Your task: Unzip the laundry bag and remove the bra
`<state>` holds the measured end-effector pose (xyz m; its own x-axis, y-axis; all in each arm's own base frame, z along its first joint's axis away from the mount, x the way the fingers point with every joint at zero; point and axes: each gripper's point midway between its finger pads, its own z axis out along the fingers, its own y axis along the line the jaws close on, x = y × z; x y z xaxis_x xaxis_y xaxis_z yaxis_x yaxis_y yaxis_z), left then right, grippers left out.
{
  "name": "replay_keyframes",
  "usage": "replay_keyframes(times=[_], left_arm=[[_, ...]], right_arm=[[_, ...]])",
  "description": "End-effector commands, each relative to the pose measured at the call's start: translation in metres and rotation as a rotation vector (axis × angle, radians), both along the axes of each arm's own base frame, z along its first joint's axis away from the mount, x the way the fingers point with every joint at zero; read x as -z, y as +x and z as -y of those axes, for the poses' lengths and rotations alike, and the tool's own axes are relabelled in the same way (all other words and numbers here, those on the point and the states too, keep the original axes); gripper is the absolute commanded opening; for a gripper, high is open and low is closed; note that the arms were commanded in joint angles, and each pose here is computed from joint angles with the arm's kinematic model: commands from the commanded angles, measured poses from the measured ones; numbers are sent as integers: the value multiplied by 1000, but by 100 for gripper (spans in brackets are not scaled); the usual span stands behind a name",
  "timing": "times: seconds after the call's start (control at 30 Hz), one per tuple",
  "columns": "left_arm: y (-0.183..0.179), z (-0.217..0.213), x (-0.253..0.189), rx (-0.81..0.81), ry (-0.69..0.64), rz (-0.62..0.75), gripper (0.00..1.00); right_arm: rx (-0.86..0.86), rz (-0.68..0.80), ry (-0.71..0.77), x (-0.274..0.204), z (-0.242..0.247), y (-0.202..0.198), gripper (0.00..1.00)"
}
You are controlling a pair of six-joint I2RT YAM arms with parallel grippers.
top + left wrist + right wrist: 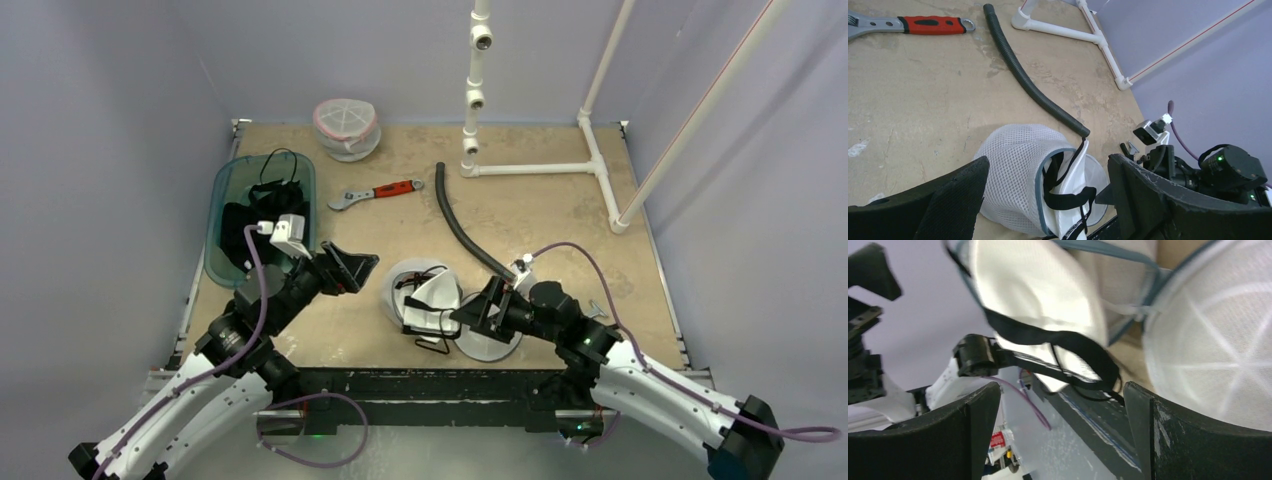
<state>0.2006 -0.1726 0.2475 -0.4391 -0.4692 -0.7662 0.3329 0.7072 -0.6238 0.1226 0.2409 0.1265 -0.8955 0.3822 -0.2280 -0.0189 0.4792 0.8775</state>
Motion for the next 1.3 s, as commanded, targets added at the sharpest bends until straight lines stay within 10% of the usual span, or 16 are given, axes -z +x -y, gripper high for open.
replay_keyframes(times=[0.0,0.9,1.27], left_arm=[[-1,-2,2,-9,-5,-5,87],[0,-3,15,-14,5,-24,87],[-1,-2,19,-12,3,-29,87]], right_arm=[[-18,-11,-1,17,-3,-1,95],[-109,-40,178,19,-44,6,78],[-134,-60,217,19,-63,7,51]])
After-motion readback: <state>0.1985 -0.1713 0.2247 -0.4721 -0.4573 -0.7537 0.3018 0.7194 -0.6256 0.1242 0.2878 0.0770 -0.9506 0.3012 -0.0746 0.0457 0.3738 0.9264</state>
